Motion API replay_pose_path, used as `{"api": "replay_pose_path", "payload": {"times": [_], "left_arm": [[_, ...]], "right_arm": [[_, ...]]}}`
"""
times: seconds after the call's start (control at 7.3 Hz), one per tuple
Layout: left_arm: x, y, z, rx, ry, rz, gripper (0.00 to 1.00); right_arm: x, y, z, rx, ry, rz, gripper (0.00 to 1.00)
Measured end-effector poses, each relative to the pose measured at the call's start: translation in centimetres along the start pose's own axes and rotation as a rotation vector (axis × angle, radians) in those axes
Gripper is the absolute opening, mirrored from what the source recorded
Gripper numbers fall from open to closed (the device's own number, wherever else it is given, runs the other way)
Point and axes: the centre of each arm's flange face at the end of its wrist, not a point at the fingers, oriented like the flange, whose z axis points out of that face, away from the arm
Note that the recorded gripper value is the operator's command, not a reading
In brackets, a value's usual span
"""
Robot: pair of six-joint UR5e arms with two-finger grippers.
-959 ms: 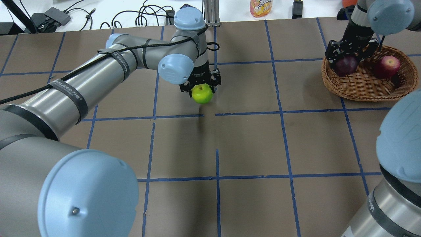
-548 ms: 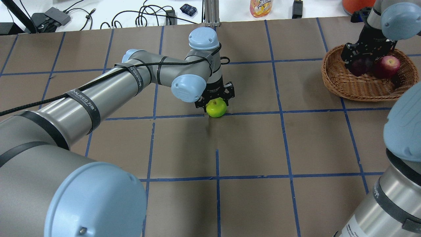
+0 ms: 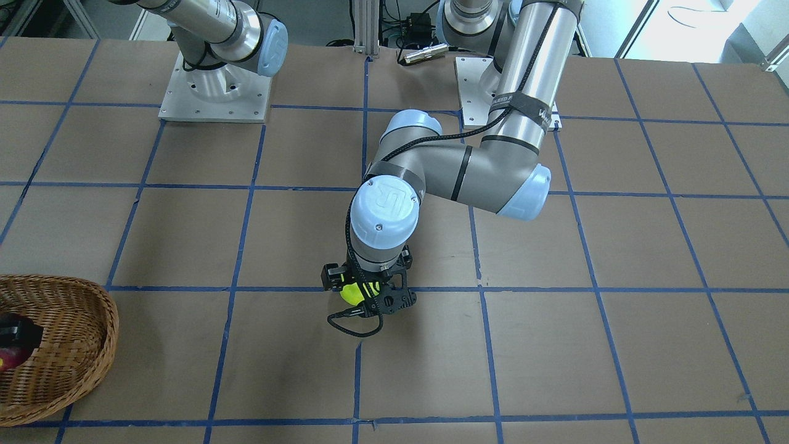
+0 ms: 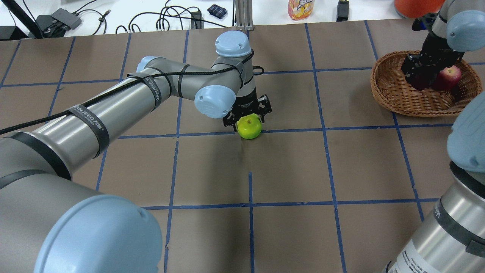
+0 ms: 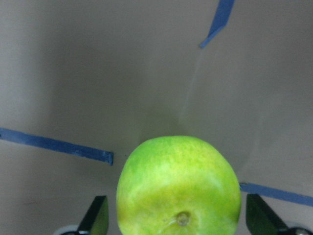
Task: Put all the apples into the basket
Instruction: 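Place dark red apple in basket while left sets green apple at center, then raise left gripper back to rest while right moves toward green apple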
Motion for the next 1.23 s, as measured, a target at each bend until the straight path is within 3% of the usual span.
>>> {"api": "replay_pose_path", "payload": {"times": [0.14,0.27,0.41,0.69,0.96,1.1,1.23], "left_arm": [[-2.0,-0.6,-5.1,-0.003,0.0,-0.003,0.95],[-4.9,-0.7,-9.7,-0.019,-0.006,0.024,0.93],[-8.0,-0.3,-13.3,-0.045,-0.015,0.048,0.92],[-13.1,1.7,-18.1,-0.081,-0.053,0.074,0.83],[-15.3,2.8,-20.1,0.01,-0.033,0.159,0.85],[-16.2,3.3,-20.1,0.078,-0.016,0.209,1.0],[-17.1,3.7,-19.8,0.145,-0.013,0.24,1.0]], "right_arm": [[0.9,-0.2,1.0,0.014,0.008,-0.009,0.38],[1.5,-0.2,1.7,0.016,0.008,-0.009,0.92],[1.6,-0.1,2.1,0.01,0.004,-0.005,1.0],[1.4,0.4,1.7,-0.009,-0.013,0.003,1.0],[0.2,1.6,-1.5,-0.045,-0.044,0.004,1.0],[-2.2,2.1,-4.2,-0.047,-0.076,0.016,1.0],[-6.7,2.1,-7.3,-0.031,-0.124,0.062,1.0]]}}
